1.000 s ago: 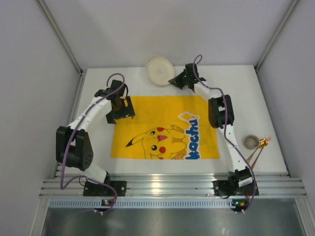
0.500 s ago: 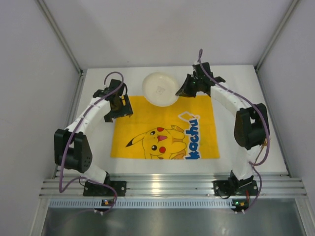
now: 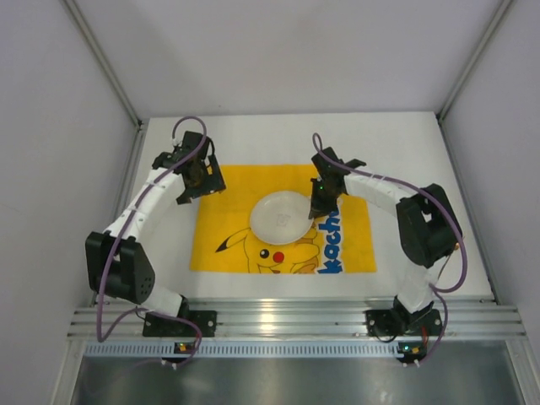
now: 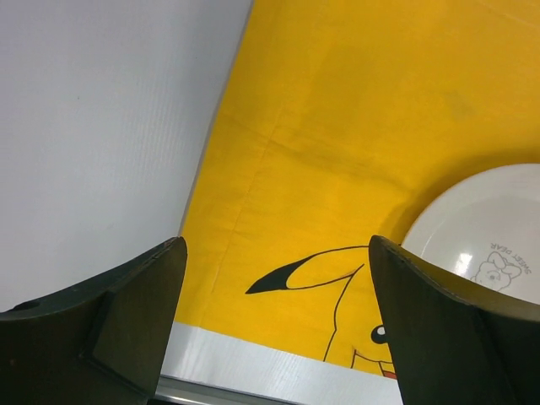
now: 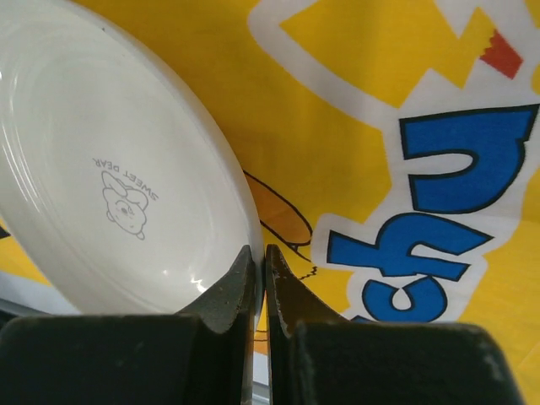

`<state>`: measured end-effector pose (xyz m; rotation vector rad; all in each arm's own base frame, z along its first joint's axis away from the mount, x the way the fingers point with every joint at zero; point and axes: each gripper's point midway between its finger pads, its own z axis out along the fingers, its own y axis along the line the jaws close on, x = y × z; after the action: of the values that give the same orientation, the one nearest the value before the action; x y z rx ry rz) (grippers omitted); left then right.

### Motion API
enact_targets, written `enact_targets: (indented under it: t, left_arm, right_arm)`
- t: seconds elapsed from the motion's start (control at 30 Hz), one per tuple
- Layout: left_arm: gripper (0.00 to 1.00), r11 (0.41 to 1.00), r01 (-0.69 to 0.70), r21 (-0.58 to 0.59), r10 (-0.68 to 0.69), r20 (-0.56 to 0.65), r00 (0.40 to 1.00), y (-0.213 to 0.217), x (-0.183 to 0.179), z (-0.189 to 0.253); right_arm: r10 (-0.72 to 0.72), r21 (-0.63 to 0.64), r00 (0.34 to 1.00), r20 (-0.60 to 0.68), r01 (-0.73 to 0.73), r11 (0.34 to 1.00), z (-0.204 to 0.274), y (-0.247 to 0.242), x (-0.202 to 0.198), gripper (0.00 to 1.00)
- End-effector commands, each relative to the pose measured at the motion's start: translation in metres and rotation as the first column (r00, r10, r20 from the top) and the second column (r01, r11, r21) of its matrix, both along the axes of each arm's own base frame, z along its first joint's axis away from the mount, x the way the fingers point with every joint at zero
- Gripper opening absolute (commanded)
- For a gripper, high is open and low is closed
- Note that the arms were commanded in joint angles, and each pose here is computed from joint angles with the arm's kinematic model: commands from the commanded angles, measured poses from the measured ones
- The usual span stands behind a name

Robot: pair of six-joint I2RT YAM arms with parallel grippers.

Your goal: Set the dinner table for one person

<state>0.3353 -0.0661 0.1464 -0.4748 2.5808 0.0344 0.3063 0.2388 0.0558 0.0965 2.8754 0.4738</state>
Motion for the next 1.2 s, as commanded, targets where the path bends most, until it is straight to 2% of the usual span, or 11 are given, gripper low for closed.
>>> enact_targets:
  t: [0.0, 0.03, 0.13, 0.17, 0.27, 0.4, 0.5, 0.6, 0.73, 0.83, 1.17]
  left_arm:
    - [0.94, 0.999, -0.036, 0.002, 0.036, 0.060, 0.998, 0.008, -0.008, 0.022]
    - [0.94, 0.999, -0.039, -0.001, 0.039, 0.070, 0.997, 0.009, -0.011, 0.025]
    - [0.94, 0.999, -0.051, 0.003, 0.050, 0.082, 0.995, 0.013, -0.020, 0.028]
    - [0.94, 0.999, -0.052, 0.007, 0.051, 0.077, 0.996, 0.014, -0.024, 0.025]
    - [0.94, 0.998, -0.057, 0.010, 0.056, 0.088, 0.995, 0.017, -0.029, 0.024]
    - [0.94, 0.999, -0.045, 0.014, 0.044, 0.095, 0.995, 0.018, -0.033, 0.026]
    - [0.94, 0.999, -0.032, 0.016, 0.030, 0.099, 0.995, 0.018, -0.034, 0.028]
    - [0.93, 1.000, -0.013, -0.003, 0.013, 0.097, 0.995, 0.013, -0.032, 0.024]
    - [0.92, 0.999, 0.010, -0.038, -0.007, 0.082, 0.997, 0.005, -0.030, 0.021]
    - [0.92, 0.998, 0.029, -0.054, -0.025, 0.075, 0.997, 0.000, -0.028, 0.019]
    - [0.91, 0.996, 0.061, -0.064, -0.057, 0.061, 0.996, -0.005, -0.025, 0.023]
  right_arm:
    - [-0.008, -0.043, 0.999, 0.050, 0.010, 0.999, 0.004, -0.005, 0.012, 0.00]
    - [-0.006, -0.050, 0.999, 0.046, 0.008, 0.999, 0.003, -0.005, 0.012, 0.01]
    - [0.008, -0.065, 0.999, 0.040, -0.006, 0.998, 0.003, -0.005, 0.010, 0.42]
    - [0.024, -0.064, 0.999, 0.043, -0.022, 0.998, 0.004, -0.003, 0.010, 0.67]
    - [0.033, -0.084, 0.996, 0.081, -0.026, 0.996, 0.014, -0.007, 0.022, 0.99]
    - [-0.048, -0.110, 0.988, 0.149, 0.065, 0.992, 0.049, -0.048, 0.038, 1.00]
    - [-0.197, -0.239, 0.966, 0.169, 0.234, 0.942, 0.062, -0.125, 0.038, 1.00]
    - [-0.361, -0.352, 0.910, 0.204, 0.412, 0.841, 0.068, -0.202, 0.022, 1.00]
    - [-0.627, -0.423, 0.753, 0.200, 0.644, 0.638, 0.053, -0.294, -0.021, 1.00]
    - [-0.691, -0.434, 0.700, 0.184, 0.688, 0.582, 0.045, -0.321, -0.040, 1.00]
    - [-0.787, -0.426, 0.601, 0.137, 0.754, 0.501, 0.010, -0.353, -0.081, 1.00]
